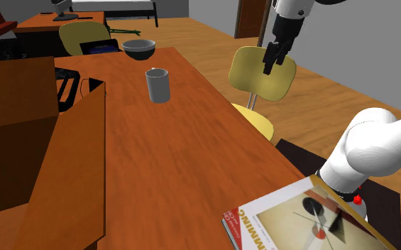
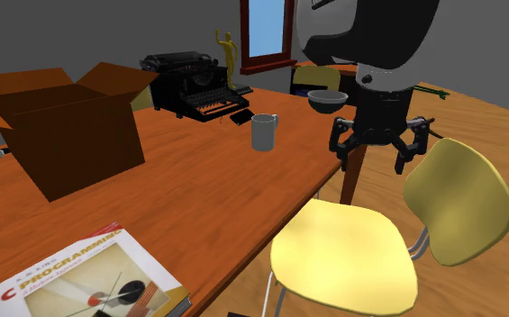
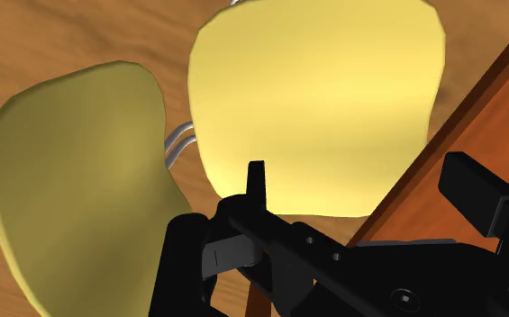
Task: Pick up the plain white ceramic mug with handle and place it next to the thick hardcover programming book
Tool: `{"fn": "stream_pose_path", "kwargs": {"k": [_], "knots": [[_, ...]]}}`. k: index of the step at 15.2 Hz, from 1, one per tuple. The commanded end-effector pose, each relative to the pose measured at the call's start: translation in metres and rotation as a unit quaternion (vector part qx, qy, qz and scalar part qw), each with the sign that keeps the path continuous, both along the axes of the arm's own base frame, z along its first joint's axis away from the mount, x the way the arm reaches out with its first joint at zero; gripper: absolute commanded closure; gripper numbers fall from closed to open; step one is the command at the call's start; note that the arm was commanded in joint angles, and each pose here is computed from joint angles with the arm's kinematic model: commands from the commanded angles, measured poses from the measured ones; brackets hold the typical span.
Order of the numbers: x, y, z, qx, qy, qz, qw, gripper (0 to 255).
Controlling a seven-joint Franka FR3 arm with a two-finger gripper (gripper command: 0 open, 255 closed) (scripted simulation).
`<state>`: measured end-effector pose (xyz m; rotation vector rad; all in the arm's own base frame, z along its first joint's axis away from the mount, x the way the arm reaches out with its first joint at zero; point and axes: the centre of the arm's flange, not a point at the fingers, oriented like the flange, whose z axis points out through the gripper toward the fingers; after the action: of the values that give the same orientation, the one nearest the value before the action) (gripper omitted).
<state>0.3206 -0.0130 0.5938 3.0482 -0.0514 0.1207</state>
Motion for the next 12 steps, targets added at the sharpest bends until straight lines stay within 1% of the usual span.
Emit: {"fn": "stream_pose_path", "kwargs": {"k": [1,12], "knots": [[0.000,0.000,0.000,0.000,0.000,0.000,1.0000,0],[0.111,0.080,-0.013,0.021,-0.018,-0.003,0.9996,0]]}}
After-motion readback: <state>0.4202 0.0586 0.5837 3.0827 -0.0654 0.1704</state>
